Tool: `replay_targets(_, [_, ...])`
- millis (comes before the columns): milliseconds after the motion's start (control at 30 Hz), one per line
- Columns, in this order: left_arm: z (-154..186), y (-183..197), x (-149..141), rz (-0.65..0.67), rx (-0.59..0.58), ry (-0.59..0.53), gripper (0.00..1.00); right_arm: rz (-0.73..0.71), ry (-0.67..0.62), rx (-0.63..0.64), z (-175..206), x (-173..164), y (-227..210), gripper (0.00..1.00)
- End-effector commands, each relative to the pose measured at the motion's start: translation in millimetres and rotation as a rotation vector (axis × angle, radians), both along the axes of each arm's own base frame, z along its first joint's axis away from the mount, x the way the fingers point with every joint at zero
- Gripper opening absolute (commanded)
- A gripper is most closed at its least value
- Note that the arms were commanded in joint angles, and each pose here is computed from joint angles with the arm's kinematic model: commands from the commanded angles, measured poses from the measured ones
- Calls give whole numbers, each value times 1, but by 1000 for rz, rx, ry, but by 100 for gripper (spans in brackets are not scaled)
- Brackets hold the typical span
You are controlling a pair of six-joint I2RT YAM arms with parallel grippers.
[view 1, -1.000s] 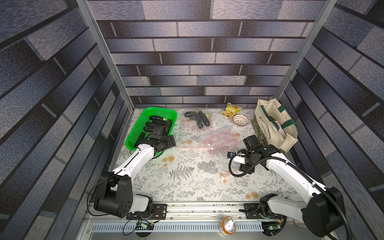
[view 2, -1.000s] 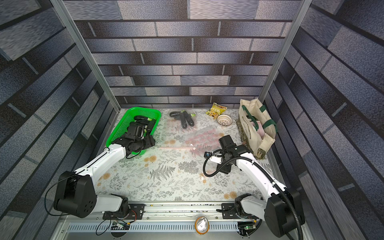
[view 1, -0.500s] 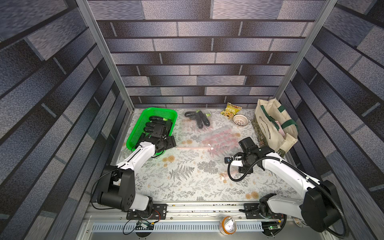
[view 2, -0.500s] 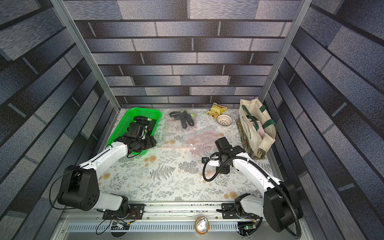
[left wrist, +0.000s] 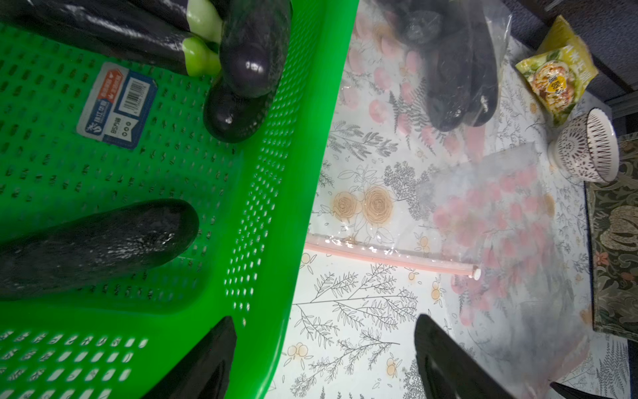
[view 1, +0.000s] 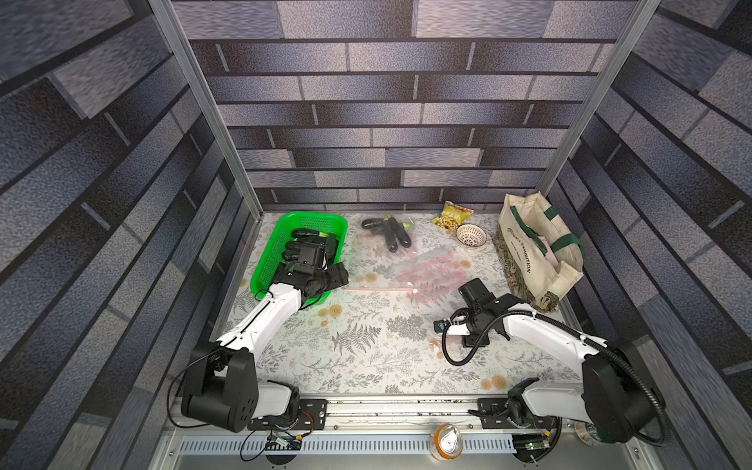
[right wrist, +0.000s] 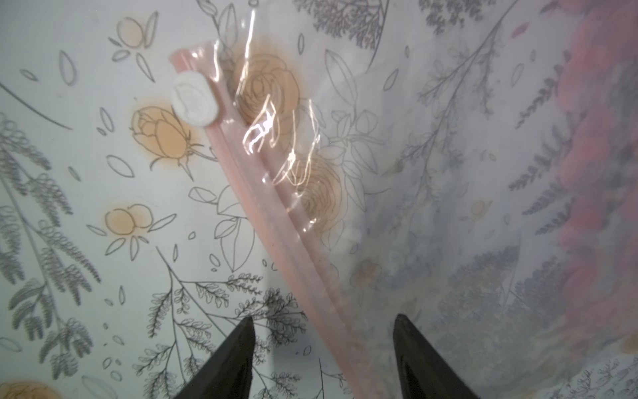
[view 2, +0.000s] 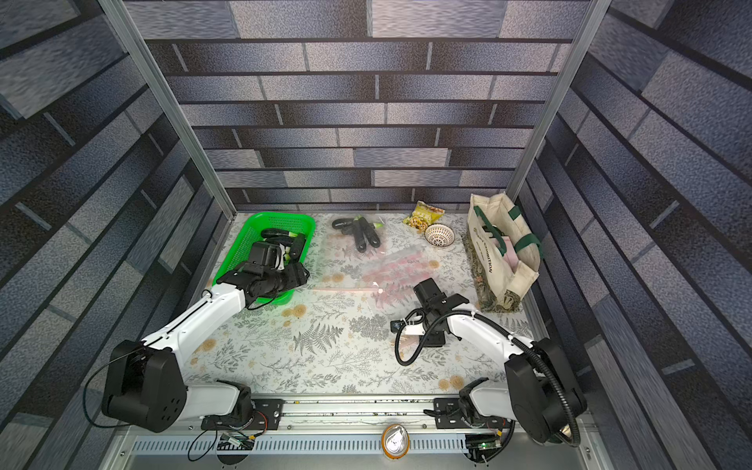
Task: Place the eggplant in a zip-top bag and seal the zipper
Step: Open the zipper of the food storage bag at the center of the board.
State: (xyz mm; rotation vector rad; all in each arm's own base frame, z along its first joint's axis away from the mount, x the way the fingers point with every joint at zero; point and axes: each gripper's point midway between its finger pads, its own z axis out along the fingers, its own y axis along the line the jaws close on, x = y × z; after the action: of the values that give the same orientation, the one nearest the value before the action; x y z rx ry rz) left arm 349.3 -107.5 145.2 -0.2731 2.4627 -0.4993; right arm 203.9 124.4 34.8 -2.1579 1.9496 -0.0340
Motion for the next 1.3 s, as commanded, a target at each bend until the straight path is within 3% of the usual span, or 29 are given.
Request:
replay_targets(0, [0, 8, -6, 32, -5, -1, 83, 20, -21, 21, -3, 3, 7, 65])
replay_targets(267, [0, 9, -7, 46, -16, -9, 83, 24, -22, 44, -8, 3, 11, 65])
replay_targets(367, [-1, 8, -7, 49, -22, -10, 83, 35, -4, 37, -13, -1, 11, 71])
replay_targets(467, [0, 6, -6, 41, -26, -15, 83, 26, -5, 43, -16, 0, 13, 71])
replay_targets(600, [3, 7, -5, 31, -9, -19, 83, -8, -51, 60, -12, 13, 17, 68])
replay_targets(1000, [11, 12, -6, 35, -2, -43, 83, -9, -164, 139, 23, 29, 28, 47])
replay_targets(1267, [9, 12, -7, 37, -2, -41, 83, -5, -114, 116, 5, 27, 28, 46])
